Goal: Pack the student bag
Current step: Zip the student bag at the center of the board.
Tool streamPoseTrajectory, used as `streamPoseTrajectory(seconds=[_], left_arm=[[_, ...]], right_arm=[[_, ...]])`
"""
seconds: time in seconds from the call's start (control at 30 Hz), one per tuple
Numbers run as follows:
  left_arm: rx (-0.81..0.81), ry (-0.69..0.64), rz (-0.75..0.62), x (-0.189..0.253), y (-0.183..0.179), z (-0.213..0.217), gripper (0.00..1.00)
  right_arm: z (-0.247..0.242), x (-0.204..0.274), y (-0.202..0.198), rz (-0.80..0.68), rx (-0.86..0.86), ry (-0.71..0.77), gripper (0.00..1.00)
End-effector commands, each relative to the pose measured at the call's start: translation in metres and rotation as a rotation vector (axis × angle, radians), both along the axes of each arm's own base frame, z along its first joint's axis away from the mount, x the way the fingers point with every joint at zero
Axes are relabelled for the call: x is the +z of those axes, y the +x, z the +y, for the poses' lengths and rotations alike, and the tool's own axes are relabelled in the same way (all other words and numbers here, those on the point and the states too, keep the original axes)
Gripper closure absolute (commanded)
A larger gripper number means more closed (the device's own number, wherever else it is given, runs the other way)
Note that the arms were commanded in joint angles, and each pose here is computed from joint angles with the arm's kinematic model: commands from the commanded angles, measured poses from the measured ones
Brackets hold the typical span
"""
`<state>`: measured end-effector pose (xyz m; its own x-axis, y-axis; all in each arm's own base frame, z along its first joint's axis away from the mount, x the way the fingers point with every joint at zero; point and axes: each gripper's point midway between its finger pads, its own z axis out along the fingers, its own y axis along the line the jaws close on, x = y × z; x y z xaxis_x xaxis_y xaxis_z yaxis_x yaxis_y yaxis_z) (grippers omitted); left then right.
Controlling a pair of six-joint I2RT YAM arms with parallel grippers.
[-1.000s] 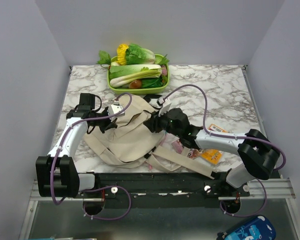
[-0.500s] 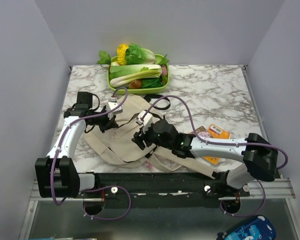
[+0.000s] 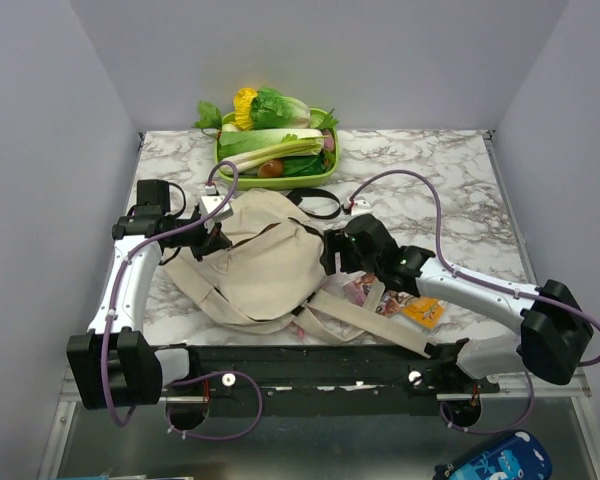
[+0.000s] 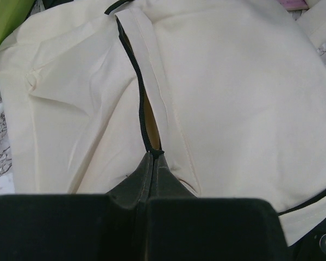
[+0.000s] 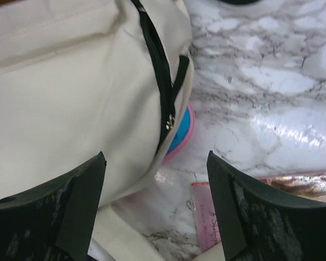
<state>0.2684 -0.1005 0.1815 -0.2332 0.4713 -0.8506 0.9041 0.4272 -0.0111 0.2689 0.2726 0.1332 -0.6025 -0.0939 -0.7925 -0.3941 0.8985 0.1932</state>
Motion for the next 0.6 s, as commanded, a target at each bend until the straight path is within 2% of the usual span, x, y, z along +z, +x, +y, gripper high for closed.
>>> streamPoseTrajectory(seconds=[0.0, 0.17, 0.23, 0.33, 0.43, 0.47, 0.53, 0.57], left_arm=[[-0.044, -0.082, -0.033, 0.011, 0.000, -0.011, 1.00], [-0.045, -0.068, -0.027, 0.006, -0.001, -0.009, 1.00], [-0.045, -0.064, -0.023, 0.005, -0.002, -0.009, 1.00], [-0.044, -0.062, -0.021, 0.002, -0.001, -0.009, 1.00], [-0.041, -0.058, -0.024, -0.002, 0.001, -0.008, 1.00], [-0.040, -0.057, -0.024, -0.004, 0.001, -0.008, 1.00], [-0.034, -0.048, -0.024, -0.006, 0.003, -0.006, 1.00], [-0.032, -0.044, -0.020, -0.008, 0.002, -0.006, 1.00]], right_arm=[[-0.010, -0.043, -0.028, 0.236, -0.025, 0.050, 0.15], [0.019, -0.051, -0.034, 0.361, 0.087, 0.205, 0.14], [0.029, -0.046, -0.033, 0.357, 0.135, 0.249, 0.14], [0.035, -0.041, -0.027, 0.344, 0.167, 0.296, 0.21], [0.037, -0.030, -0.014, 0.309, 0.169, 0.340, 0.40], [0.038, -0.023, -0.008, 0.289, 0.165, 0.355, 0.57], [0.039, -0.008, 0.001, 0.245, 0.165, 0.375, 0.75], [0.040, 0.002, 0.008, 0.215, 0.164, 0.384, 0.88]])
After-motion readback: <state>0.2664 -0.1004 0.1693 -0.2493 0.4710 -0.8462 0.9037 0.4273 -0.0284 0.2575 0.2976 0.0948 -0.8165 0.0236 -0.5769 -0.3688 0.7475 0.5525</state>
